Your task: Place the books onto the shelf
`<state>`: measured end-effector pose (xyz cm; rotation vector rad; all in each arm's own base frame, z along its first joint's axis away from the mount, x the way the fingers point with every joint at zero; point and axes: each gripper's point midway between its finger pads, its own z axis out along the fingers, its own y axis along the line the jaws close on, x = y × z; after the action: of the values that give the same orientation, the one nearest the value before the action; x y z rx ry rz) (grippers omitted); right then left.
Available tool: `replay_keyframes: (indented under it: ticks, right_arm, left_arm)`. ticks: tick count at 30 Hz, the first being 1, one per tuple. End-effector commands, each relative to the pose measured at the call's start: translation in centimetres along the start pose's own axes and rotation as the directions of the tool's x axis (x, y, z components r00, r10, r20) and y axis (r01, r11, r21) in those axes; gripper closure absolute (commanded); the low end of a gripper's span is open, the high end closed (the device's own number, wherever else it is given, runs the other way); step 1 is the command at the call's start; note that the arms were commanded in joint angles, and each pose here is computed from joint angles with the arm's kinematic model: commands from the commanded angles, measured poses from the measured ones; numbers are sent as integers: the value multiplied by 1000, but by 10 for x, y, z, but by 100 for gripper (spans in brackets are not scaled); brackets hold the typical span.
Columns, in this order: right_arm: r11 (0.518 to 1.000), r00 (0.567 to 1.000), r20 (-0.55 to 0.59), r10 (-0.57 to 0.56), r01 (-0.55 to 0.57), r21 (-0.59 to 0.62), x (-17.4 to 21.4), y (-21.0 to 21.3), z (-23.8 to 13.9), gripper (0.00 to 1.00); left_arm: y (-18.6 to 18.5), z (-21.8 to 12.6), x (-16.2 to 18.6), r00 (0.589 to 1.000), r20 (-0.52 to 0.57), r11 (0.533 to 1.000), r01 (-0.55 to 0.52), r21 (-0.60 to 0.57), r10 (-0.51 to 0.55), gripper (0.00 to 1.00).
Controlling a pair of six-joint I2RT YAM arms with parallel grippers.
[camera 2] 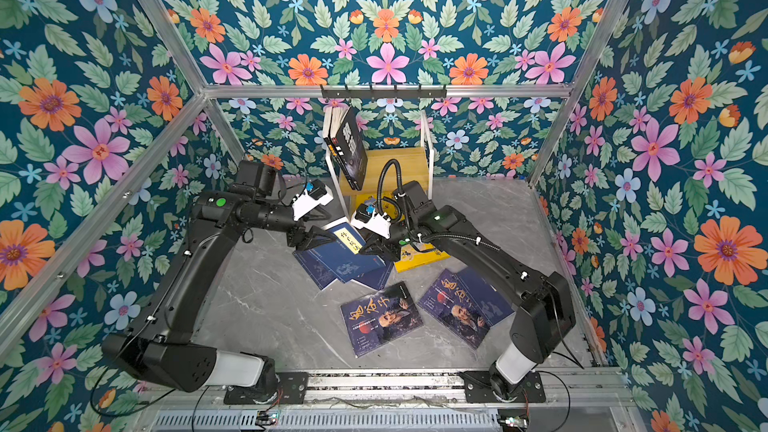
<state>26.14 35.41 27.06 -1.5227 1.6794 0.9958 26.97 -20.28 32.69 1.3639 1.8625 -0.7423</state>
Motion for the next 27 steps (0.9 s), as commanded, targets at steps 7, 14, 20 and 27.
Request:
replay_keyframes:
  ticks: [7,14,20,27]
  right_arm:
    - [993,999,16,-38,36,109,2,-14,2,62]
    - [894,999,-10,-43,43,445,18,-45,-10,38]
    - [742,993,-97,-68,115,661,22,-51,-24,32]
    - [616,988,-78,-134,145,774,2,-43,-5,28]
  left_arm:
    - [-1,3,-2,998,48,999,46,-11,-45,100]
    - [19,8,8,981,76,978,183,-100,-176,100]
    - [55,21,25,909,174,898,406,-168,-379,100]
    - [69,28,27,711,321,750,661,-1,-626,100]
